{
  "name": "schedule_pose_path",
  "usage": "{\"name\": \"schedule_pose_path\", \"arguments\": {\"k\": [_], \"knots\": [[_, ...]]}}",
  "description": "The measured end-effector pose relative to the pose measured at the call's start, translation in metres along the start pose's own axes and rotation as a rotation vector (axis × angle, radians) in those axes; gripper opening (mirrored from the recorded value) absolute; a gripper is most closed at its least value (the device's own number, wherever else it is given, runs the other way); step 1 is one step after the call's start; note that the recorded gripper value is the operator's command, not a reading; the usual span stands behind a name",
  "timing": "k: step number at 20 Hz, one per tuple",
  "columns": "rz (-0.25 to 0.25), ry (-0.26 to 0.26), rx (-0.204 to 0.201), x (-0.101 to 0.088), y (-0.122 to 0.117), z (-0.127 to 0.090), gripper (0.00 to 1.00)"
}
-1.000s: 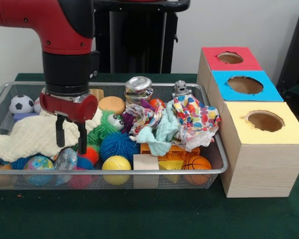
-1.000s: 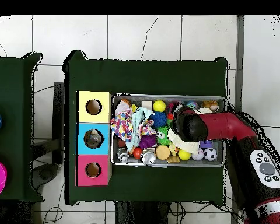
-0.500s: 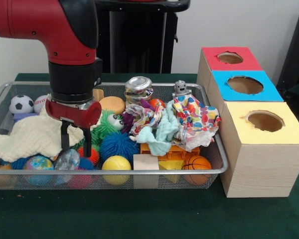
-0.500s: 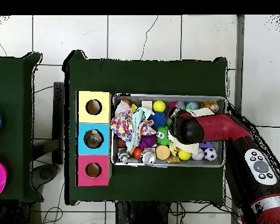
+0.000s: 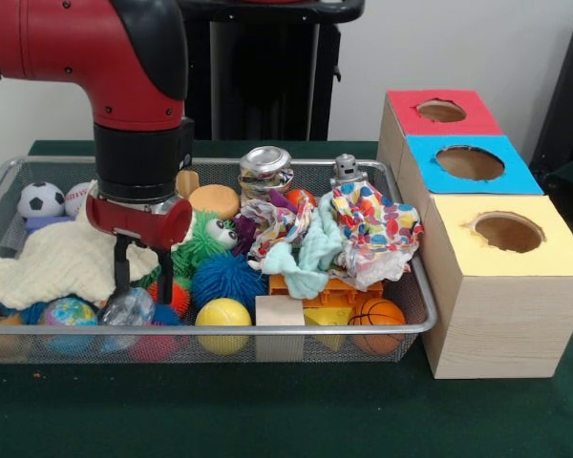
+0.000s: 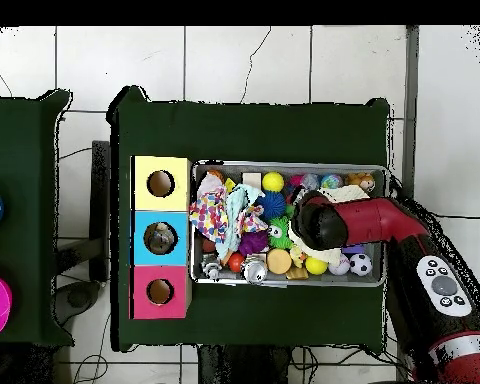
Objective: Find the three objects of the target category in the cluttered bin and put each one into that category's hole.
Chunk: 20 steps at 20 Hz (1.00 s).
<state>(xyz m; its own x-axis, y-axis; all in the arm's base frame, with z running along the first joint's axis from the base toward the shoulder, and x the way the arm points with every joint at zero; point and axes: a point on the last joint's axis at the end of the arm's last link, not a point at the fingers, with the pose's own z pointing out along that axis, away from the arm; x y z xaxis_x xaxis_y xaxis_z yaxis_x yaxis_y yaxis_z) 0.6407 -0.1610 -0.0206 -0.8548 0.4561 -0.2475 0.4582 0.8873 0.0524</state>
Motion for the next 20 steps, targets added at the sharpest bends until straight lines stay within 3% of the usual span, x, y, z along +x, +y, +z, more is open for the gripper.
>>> {"name": "schedule_pose_path", "arguments": {"k": [12, 20], "knots": [[0.014, 0.012, 0.000, 0.004, -0.008, 0.008, 1.00], [0.019, -0.007, -0.001, -0.005, -0.017, 0.011, 1.00]]}}
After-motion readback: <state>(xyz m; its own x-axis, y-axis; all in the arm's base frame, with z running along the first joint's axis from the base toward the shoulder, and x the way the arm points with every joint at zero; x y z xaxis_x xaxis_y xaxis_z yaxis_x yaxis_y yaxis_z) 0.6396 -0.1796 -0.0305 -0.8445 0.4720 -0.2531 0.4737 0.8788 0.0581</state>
